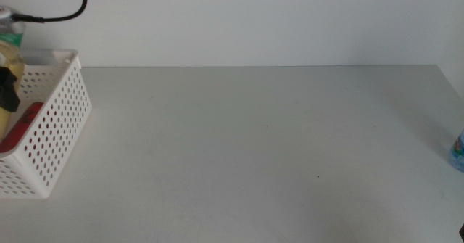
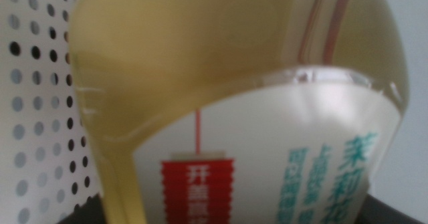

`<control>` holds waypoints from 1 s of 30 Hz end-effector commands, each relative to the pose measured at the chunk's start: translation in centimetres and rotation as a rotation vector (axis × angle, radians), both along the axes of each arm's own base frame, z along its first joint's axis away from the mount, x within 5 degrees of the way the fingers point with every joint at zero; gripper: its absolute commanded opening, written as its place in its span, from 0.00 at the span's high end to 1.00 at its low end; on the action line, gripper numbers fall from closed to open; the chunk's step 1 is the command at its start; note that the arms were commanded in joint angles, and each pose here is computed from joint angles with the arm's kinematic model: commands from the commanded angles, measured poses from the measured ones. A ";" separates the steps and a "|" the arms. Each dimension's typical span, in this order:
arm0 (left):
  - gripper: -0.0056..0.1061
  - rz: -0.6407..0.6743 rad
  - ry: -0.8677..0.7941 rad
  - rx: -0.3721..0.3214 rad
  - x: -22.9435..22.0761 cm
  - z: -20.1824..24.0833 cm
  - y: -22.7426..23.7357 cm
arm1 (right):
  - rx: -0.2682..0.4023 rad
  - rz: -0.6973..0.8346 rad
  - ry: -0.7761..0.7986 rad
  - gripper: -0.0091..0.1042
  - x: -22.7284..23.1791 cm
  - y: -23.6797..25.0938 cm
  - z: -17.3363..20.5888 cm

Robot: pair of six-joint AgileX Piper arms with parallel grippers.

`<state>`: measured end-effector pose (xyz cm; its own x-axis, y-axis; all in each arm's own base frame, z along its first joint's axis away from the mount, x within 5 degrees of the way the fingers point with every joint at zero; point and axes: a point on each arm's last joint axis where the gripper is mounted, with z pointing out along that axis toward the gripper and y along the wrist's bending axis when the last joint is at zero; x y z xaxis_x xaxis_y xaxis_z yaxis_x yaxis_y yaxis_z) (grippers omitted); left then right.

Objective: Use arms to grab the bottles and put them into the dustbin to the left of the table.

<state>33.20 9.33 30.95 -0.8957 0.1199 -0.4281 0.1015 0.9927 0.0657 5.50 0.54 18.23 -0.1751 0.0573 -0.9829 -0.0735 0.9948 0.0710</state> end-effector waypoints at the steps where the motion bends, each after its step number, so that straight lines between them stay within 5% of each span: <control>1: 0.96 0.011 -0.128 0.028 0.8 2.0 0.2 | -0.009 -0.012 -0.109 0.40 -0.1 -0.1 1.1; 7: 0.95 0.008 -0.040 0.015 2.3 -1.0 0.7 | -0.009 -0.012 -0.109 0.40 -0.1 -0.1 1.1; 11: 0.84 0.005 0.003 0.002 2.6 -2.1 0.8 | -0.009 -0.012 -0.109 0.40 -0.1 -0.1 1.1; 14: 0.69 0.004 0.018 -0.004 2.8 -2.7 0.9 | -0.009 -0.012 -0.109 0.40 -0.1 -0.1 1.1; 21: 0.13 0.003 0.034 -0.005 3.0 -3.2 1.0 | -0.009 -0.012 -0.109 0.40 -0.1 -0.1 1.1; 30: 0.13 0.035 -0.019 -0.021 2.4 -1.3 0.0 | -0.009 -0.012 -0.109 0.40 -0.1 -0.1 1.1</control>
<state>36.12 9.85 25.94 -0.9364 0.1044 -0.3352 0.0998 0.9945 0.0311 5.50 0.54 18.23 -0.1751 0.0573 -0.9829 -0.0735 0.9948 0.0710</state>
